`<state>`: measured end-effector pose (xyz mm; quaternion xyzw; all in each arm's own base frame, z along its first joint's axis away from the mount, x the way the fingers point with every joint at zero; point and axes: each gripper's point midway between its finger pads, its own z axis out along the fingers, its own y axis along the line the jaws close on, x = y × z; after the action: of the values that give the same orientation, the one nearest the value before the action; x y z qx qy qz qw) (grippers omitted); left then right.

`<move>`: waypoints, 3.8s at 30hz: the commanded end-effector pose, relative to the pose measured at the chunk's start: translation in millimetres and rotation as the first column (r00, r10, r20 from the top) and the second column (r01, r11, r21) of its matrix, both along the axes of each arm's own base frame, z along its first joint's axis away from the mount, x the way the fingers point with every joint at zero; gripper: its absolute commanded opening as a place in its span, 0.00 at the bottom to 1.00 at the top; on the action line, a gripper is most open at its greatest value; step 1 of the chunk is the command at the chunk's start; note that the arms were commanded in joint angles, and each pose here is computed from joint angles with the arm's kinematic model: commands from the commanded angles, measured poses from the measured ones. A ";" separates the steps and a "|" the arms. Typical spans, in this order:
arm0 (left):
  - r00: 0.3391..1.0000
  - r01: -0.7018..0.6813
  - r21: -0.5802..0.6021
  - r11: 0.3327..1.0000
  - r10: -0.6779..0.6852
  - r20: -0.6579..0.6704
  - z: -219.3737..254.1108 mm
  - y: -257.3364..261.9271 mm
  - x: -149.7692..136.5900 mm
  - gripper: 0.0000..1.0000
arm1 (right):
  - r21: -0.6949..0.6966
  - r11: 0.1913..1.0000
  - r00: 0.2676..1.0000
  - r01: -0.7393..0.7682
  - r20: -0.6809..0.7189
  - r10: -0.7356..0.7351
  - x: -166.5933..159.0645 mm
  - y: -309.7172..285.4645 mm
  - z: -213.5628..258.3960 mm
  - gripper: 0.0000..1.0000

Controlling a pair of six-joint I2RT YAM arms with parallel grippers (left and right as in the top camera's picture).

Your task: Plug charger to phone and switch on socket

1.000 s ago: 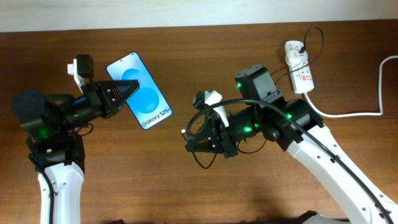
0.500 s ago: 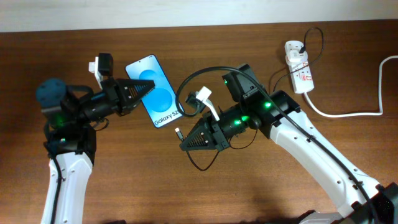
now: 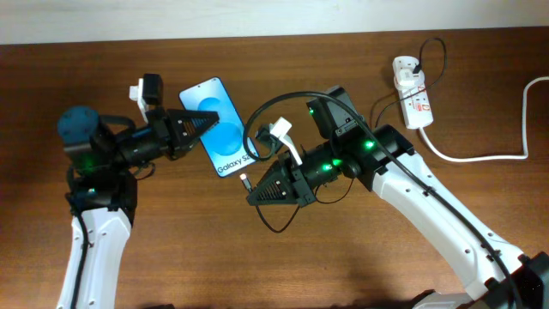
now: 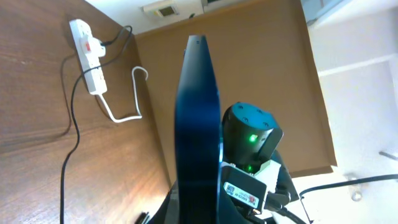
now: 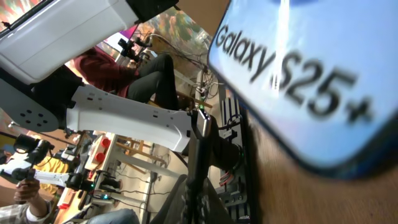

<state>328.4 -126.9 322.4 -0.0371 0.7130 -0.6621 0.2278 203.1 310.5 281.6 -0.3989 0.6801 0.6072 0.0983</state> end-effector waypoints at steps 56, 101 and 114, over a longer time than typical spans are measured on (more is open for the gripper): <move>0.873 0.422 0.075 0.903 -0.427 0.237 6.8 -60.3 -73.9 0.00 | 0.158 0.973 0.981 0.168 0.070 -0.181 67.0 9.1 54.4 0.04; 0.994 -0.083 0.024 0.996 0.081 0.077 -12.6 -11.0 10.6 0.00 | -0.104 0.944 0.936 0.313 -0.136 -0.325 73.0 -3.1 6.2 0.61; 0.947 -0.320 0.001 0.947 0.320 0.013 -13.1 58.0 38.3 0.00 | -0.177 0.935 0.937 0.307 -0.114 -0.329 68.6 -4.3 -16.8 0.64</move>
<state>368.3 -66.8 297.7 -0.1485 0.7029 -0.6109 0.3327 270.5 299.5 271.3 -0.2442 0.7841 0.5581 0.1188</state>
